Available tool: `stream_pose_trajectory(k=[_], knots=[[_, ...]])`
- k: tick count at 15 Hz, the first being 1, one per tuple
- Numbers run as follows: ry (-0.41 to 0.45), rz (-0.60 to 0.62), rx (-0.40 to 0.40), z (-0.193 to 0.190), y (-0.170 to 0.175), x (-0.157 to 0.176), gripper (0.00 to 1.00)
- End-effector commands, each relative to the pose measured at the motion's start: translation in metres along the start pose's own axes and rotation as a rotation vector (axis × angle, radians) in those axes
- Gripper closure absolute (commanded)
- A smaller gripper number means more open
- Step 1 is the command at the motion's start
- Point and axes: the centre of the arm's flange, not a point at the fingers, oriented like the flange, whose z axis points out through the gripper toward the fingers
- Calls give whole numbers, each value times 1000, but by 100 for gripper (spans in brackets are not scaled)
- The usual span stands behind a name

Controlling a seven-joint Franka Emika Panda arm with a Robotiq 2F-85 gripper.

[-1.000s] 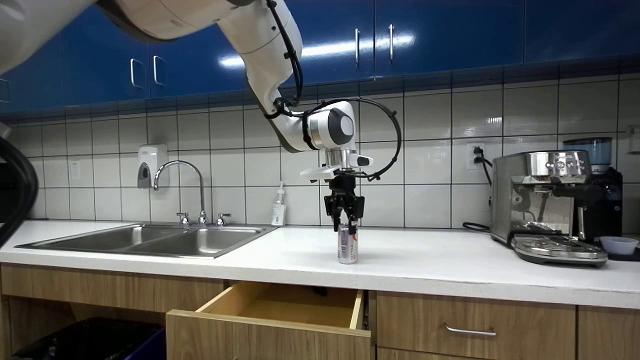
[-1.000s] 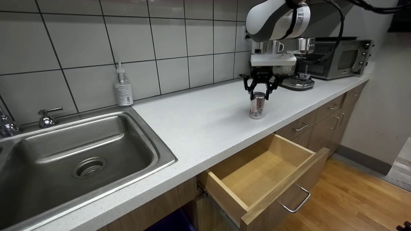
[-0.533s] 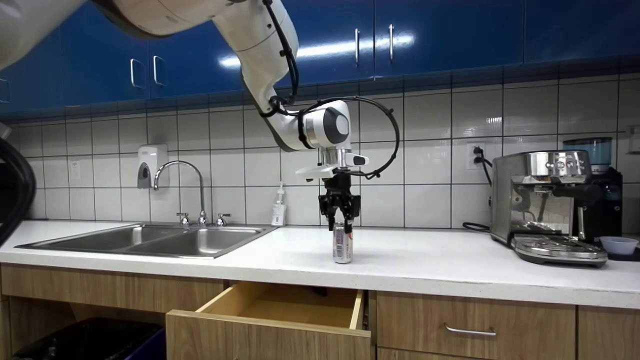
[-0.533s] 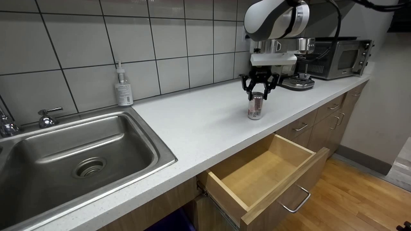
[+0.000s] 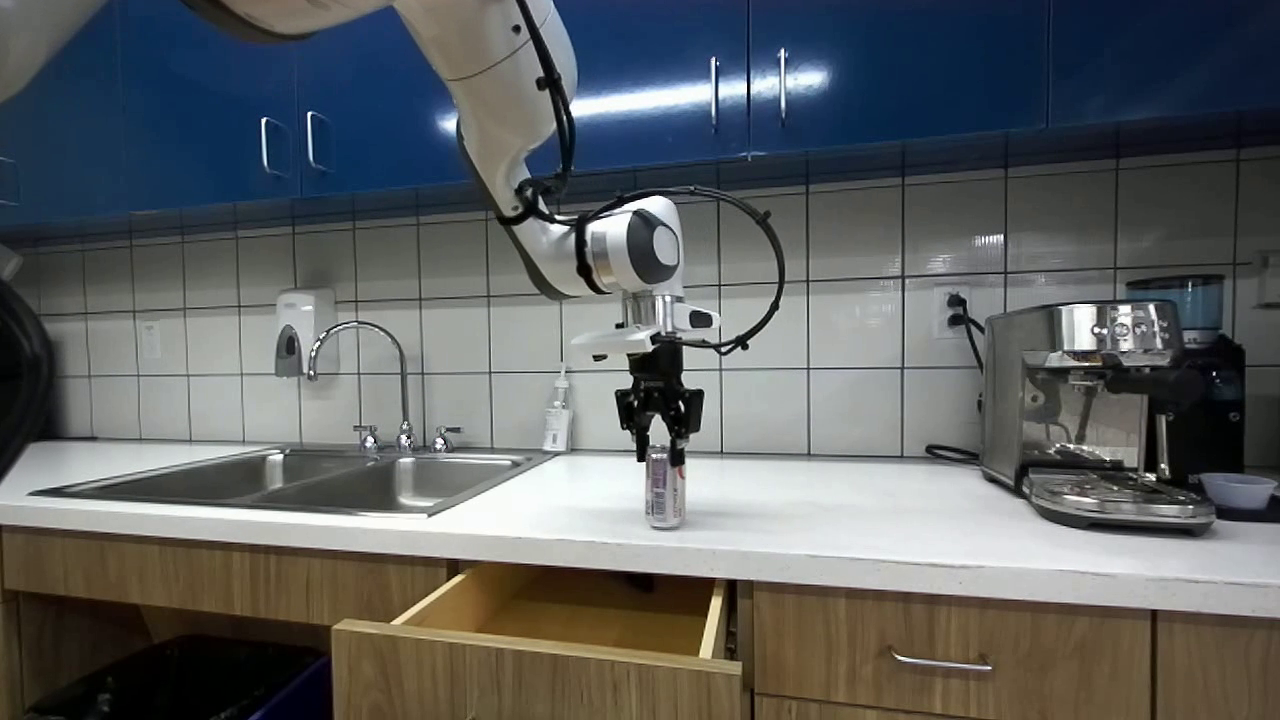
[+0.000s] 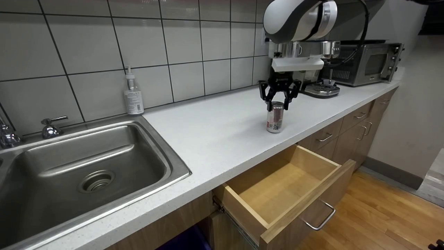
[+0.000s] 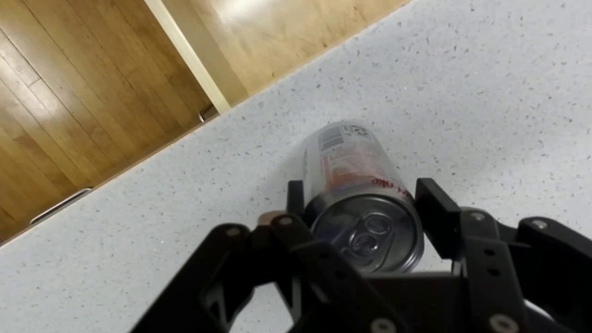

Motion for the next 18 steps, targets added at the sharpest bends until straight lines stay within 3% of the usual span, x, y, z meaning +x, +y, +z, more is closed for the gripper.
stream_pose_trajectory(k=[1, 18], knots=[[27, -60, 2, -17, 1, -31, 63], [-1, -238, 12, -26, -17, -112, 63]])
